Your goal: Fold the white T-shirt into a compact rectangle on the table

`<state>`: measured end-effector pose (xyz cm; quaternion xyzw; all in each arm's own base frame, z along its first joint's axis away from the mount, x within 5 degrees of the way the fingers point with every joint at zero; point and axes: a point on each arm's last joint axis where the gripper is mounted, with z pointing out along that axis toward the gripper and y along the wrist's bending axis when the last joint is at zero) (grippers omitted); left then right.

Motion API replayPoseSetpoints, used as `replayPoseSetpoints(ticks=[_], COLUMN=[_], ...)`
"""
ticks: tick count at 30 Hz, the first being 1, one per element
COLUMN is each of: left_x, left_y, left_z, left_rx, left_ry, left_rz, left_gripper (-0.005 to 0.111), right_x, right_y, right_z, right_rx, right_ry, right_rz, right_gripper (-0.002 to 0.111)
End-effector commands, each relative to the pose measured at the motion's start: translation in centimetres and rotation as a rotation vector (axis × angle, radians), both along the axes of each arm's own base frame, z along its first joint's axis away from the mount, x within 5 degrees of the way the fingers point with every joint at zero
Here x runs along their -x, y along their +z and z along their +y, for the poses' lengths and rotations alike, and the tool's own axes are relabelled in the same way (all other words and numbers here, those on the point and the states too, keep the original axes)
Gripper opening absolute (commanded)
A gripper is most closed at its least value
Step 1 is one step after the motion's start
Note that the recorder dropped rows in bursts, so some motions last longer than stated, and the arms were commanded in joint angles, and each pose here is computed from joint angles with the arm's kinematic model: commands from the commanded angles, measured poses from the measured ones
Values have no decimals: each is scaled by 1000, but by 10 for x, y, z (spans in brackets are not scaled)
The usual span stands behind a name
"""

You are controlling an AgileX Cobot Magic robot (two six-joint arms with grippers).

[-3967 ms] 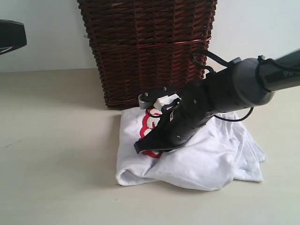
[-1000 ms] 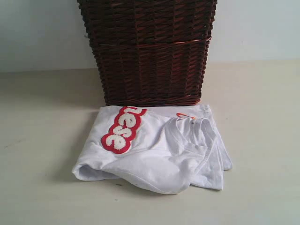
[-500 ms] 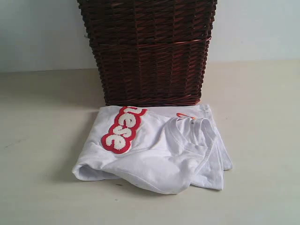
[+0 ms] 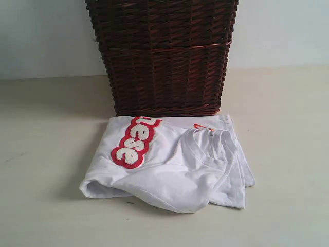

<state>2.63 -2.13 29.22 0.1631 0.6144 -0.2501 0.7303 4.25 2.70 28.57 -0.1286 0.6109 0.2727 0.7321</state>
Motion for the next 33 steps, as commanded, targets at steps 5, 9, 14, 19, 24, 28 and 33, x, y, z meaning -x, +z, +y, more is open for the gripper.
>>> replayPoseSetpoints(ticks=[5, 9, 14, 19, 24, 28, 33], left_x=[-21, -27, -29, -28, -26, -27, -27], left_y=[-54, -81, -93, -97, -111, -111, -111], left_z=[6, 8, 9, 9, 14, 17, 19], left_rx=[-66, -112, -109, -148, -204, -186, -177], left_ry=[282, 350, 365, 376, 434, 496, 537], left_rz=[147, 198, 238, 266, 418, 427, 431], left_gripper=[0, 0, 0, 0, 0, 0, 0], right_x=[0, 0, 0, 0, 0, 0, 0], right_y=[-2, -2, -2, -2, -2, -2, -2], right_z=[0, 0, 0, 0, 0, 0, 0], right_rx=[4, 4, 4, 4, 4, 4, 4], right_ry=[-5, -5, -5, -5, -5, -5, -5], right_rz=[-3, -3, -3, -3, -3, -3, -3], right_gripper=[0, 0, 0, 0, 0, 0, 0])
